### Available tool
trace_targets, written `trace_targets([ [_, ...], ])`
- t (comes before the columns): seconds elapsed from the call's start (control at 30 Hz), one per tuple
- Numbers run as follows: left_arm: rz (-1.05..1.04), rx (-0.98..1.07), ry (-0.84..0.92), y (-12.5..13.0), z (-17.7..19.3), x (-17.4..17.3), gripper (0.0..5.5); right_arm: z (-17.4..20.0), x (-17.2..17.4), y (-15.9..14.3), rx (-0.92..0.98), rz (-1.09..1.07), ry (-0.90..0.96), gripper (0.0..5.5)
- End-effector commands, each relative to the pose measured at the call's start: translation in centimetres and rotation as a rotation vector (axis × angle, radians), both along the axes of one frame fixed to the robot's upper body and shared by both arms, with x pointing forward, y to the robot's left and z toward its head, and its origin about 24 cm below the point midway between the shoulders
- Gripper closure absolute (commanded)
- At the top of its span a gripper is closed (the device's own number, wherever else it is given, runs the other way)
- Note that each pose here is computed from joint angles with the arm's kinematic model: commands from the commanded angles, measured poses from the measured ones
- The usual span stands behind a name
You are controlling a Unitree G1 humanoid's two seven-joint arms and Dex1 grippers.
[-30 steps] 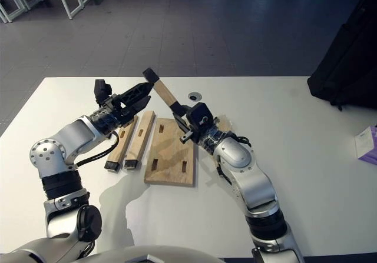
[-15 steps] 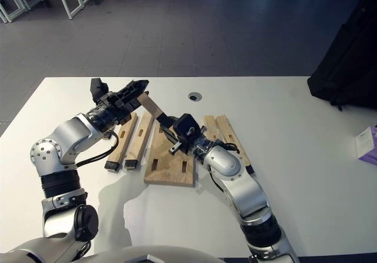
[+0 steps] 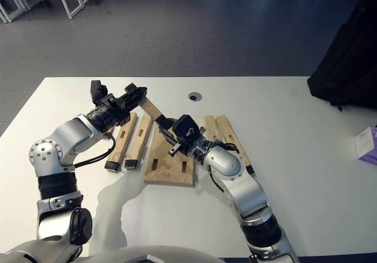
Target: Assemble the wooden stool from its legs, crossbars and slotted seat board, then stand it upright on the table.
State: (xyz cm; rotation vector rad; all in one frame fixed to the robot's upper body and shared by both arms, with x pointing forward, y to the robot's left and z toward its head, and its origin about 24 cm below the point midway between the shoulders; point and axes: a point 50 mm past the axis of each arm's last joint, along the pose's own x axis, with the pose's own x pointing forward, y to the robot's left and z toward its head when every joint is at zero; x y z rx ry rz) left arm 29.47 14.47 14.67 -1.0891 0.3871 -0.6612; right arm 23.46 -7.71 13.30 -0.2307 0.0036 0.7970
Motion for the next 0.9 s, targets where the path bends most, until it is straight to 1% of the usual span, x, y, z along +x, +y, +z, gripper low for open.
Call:
trace_targets([
  [0.03, 0.038, 0.102, 0.006, 0.4, -0.7, 0.1, 5.03, 0.5, 0.1, -0.3, 0.023, -0.01, 0.01, 3.78],
  [0.13, 0.101, 0.153, 0.007, 1.7, -0.9, 0.3, 5.07, 0.4, -0.1, -0.4, 0.037, -0.018, 0.034, 3.21],
  [0.2, 0.184, 0.182, -0.012, 3.7, -0.3, 0.0, 5.07, 0.0, -0.4, -0.7, 0.038, -0.042, 0.059, 2.84],
  [0.27, 0.333, 0.263, -0.059, 6.7, 0.9, -0.7, 5.07, -0.8, -1.0, -1.3, 0.028, -0.091, 0.093, 2.43],
  [0.33, 0.426, 0.357, -0.128, 8.0, 2.3, -1.1, 5.07, -2.0, -1.8, -1.6, 0.013, -0.148, 0.124, 2.14],
  [0.4, 0.446, 0.484, -0.197, 7.3, 2.9, -1.1, 5.07, -3.0, -2.3, -1.4, -0.013, -0.191, 0.135, 1.71],
  [0.47, 0.445, 0.612, -0.258, 6.1, 2.7, -0.9, 5.07, -3.6, -2.5, -1.0, -0.046, -0.205, 0.128, 1.54],
  [0.53, 0.451, 0.754, -0.281, 5.3, 1.5, -0.5, 5.07, -4.0, -2.7, -0.6, -0.069, -0.209, 0.124, 1.54],
  [0.6, 0.454, 0.984, -0.331, 5.1, -0.2, -0.1, 5.07, -4.2, -2.9, -0.5, -0.084, -0.213, 0.118, 1.54],
  [0.67, 0.458, 1.029, -0.328, 5.3, -1.7, 0.0, 5.07, -4.3, -2.9, -0.5, -0.092, -0.216, 0.116, 1.54],
  [0.77, 0.459, 1.031, -0.319, 5.3, -3.2, 0.0, 5.07, -4.3, -2.8, -0.5, -0.096, -0.213, 0.115, 1.54],
  [0.9, 0.467, 0.995, -0.304, 5.3, -3.9, 0.0, 5.07, -4.4, -2.8, -0.5, -0.102, -0.209, 0.118, 1.54],
])
